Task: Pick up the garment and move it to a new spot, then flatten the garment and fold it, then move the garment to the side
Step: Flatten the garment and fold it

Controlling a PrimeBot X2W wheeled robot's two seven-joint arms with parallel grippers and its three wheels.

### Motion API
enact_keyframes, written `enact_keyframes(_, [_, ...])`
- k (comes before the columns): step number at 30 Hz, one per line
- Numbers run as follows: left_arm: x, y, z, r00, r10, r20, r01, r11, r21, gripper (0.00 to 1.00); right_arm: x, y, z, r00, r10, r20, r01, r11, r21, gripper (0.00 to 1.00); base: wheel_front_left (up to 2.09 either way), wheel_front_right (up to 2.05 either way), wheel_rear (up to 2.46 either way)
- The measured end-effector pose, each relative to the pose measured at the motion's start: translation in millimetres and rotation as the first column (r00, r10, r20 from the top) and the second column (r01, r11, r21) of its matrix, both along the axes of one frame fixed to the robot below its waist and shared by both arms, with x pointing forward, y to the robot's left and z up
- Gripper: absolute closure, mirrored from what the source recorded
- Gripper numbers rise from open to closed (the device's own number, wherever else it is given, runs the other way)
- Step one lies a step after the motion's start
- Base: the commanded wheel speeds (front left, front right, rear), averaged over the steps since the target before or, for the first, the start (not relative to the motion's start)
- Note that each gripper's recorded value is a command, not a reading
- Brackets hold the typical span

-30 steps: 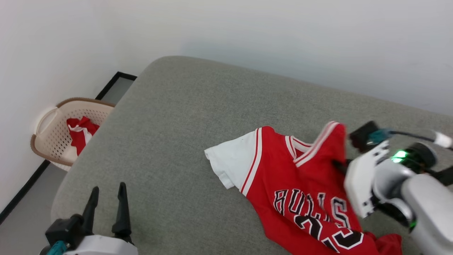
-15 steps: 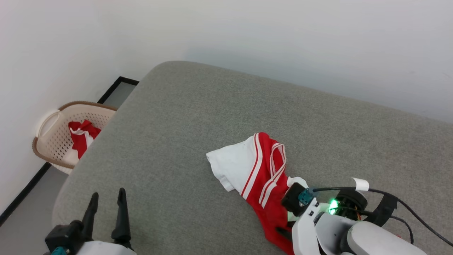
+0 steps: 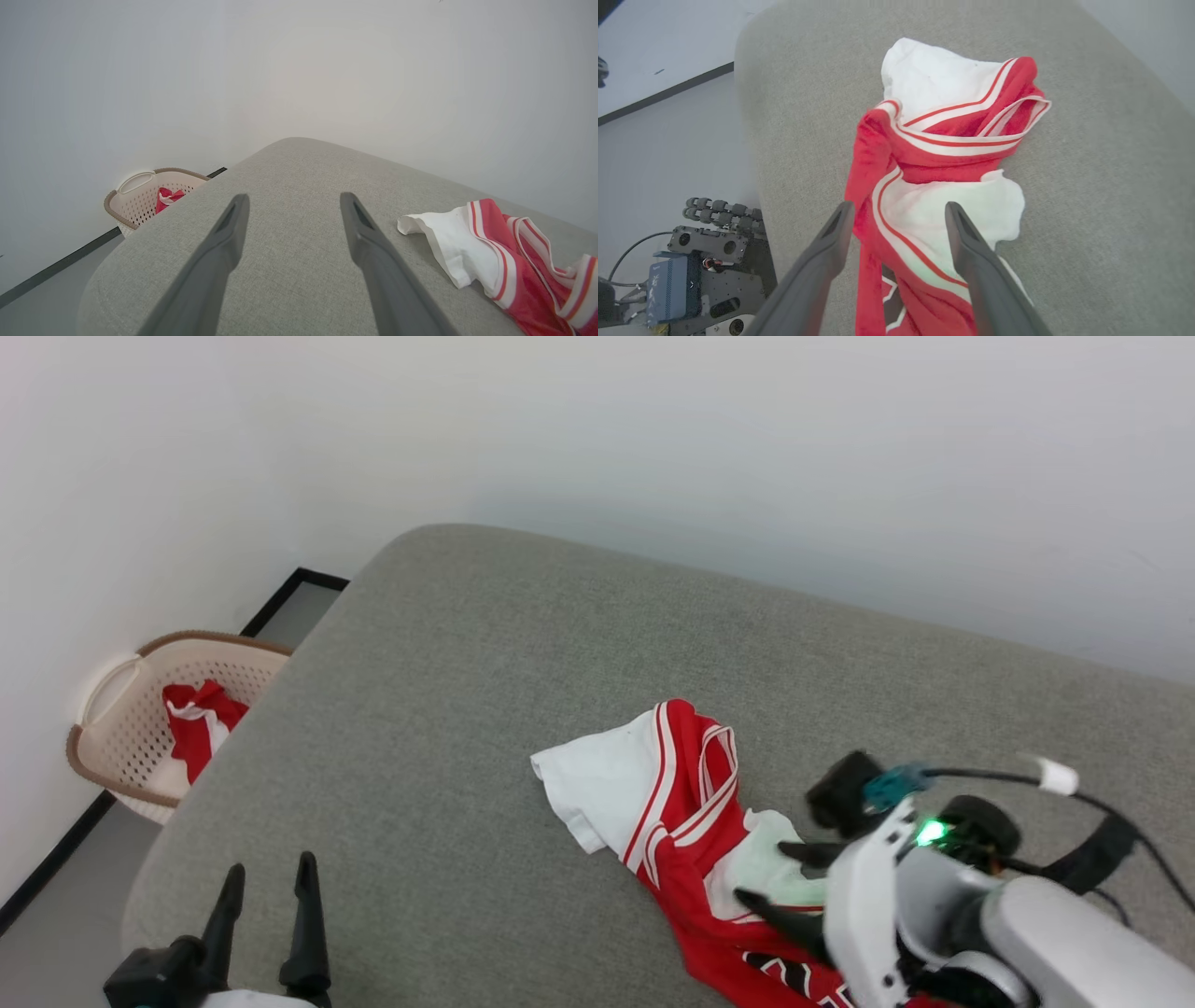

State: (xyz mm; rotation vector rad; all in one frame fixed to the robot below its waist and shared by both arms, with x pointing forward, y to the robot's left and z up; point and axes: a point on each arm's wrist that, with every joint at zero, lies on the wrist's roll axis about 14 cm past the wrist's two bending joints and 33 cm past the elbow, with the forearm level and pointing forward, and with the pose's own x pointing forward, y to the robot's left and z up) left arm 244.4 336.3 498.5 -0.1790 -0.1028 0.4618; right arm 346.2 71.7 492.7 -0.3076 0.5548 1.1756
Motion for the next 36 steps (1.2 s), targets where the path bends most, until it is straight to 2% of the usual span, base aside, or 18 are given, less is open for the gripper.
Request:
enact_keyframes(6, [-1,-2,-1,1.000,-0.009,-0.001,0.009,1.000,-0.001,0.00,26,-20,8,0.995,-0.102,0.005,0.102,0.995,0.010,0.00,0.00,0.00,0.00])
enact_keyframes(11, [1,-6,-1,1.000,-0.019,-0.003,0.019,1.000,-0.004,0.00,37,-29,-9,0.988,-0.144,-0.049,0.142,0.988,-0.057,0.00,0.00,0.00,0.00])
enact_keyframes(27, [6,-7,-9,0.999,-0.008,-0.037,0.007,1.000,-0.022,0.00,50,-20,-76,0.959,-0.182,-0.218,0.125,0.959,-0.252,0.00,0.00,0.00,0.00])
enact_keyframes(28, [6,-7,-9,0.999,-0.005,-0.038,0.005,1.000,-0.024,0.00,49,-19,-80,0.957,-0.179,-0.228,0.118,0.958,-0.260,0.34,0.00,0.00,0.00])
enact_keyframes(29, [7,-6,-9,0.999,-0.003,-0.039,0.002,1.000,-0.024,0.00,48,-18,-83,0.955,-0.176,-0.239,0.111,0.959,-0.263,0.85,0.00,0.00,0.00])
enact_keyframes(30, [6,-5,-9,0.999,0.002,-0.041,-0.003,1.000,-0.023,0.00,47,-16,-85,0.954,-0.169,-0.247,0.101,0.959,-0.266,1.00,0.00,0.00,0.00])
enact_keyframes(36, [3,0,-12,0.998,0.024,-0.053,-0.025,0.999,-0.022,0.00,55,-16,-84,0.960,-0.154,-0.232,0.091,0.962,-0.258,1.00,0.00,0.00,0.00])
